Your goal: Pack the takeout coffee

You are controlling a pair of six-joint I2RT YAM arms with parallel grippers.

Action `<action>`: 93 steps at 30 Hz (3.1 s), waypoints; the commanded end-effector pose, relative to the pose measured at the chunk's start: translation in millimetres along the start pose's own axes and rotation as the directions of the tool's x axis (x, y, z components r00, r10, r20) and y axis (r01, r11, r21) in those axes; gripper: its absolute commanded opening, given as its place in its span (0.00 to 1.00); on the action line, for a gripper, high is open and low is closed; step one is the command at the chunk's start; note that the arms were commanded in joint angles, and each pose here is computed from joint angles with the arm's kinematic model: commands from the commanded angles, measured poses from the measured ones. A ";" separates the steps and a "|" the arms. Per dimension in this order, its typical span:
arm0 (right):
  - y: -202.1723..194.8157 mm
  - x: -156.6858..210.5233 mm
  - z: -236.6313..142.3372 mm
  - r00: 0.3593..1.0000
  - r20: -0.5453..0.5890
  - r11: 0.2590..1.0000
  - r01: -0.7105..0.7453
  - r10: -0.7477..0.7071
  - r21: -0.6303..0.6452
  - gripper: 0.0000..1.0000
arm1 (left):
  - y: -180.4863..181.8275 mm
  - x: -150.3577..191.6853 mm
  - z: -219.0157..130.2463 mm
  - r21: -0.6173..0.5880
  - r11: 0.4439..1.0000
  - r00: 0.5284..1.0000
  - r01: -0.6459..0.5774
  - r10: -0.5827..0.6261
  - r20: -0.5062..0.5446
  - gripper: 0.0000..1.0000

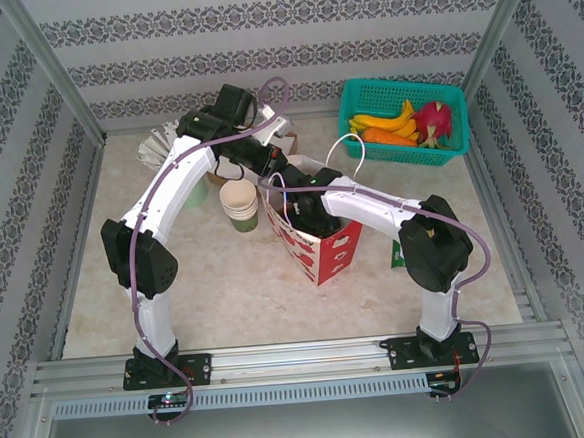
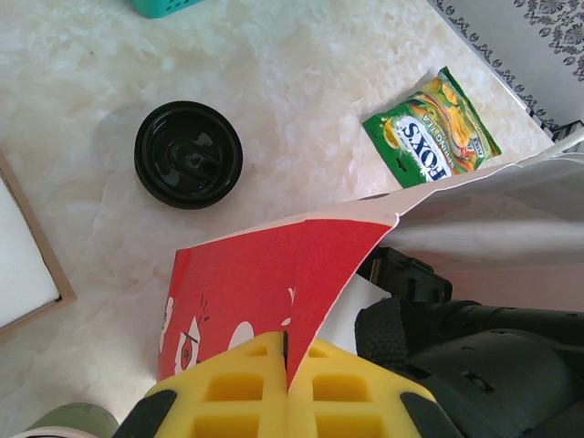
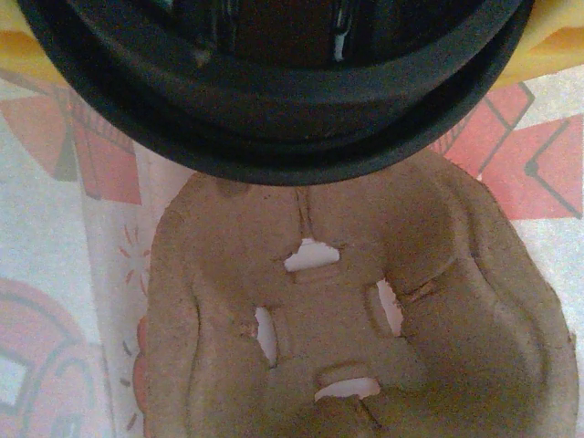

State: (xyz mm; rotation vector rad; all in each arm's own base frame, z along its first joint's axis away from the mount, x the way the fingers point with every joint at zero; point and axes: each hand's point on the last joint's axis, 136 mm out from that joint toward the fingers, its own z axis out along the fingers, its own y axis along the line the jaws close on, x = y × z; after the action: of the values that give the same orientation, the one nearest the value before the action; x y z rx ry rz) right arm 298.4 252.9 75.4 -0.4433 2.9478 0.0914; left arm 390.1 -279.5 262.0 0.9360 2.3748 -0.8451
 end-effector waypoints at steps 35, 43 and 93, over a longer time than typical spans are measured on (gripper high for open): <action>-9.8 3.1 -61.0 0.992 0.065 0.994 -0.107 0.106 0.010 0.94 | -20.2 1.6 -10.9 0.051 0.997 0.998 -0.057 0.055 0.029 0.00; -10.1 5.3 -69.1 0.987 0.104 0.992 -0.122 0.123 -0.018 0.95 | -18.8 0.5 -10.9 0.043 0.997 0.998 -0.061 0.060 0.036 0.00; -9.5 -7.2 -132.7 0.947 0.311 0.996 -0.064 0.079 -0.057 0.98 | -13.9 -0.5 -9.2 0.022 0.999 0.998 -0.050 0.049 0.031 0.00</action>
State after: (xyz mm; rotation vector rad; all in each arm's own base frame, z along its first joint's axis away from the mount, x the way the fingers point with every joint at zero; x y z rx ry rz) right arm 289.1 237.4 188.7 -0.2905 2.6977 0.2298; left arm 379.8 -283.2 273.2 0.9608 2.3186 -0.8697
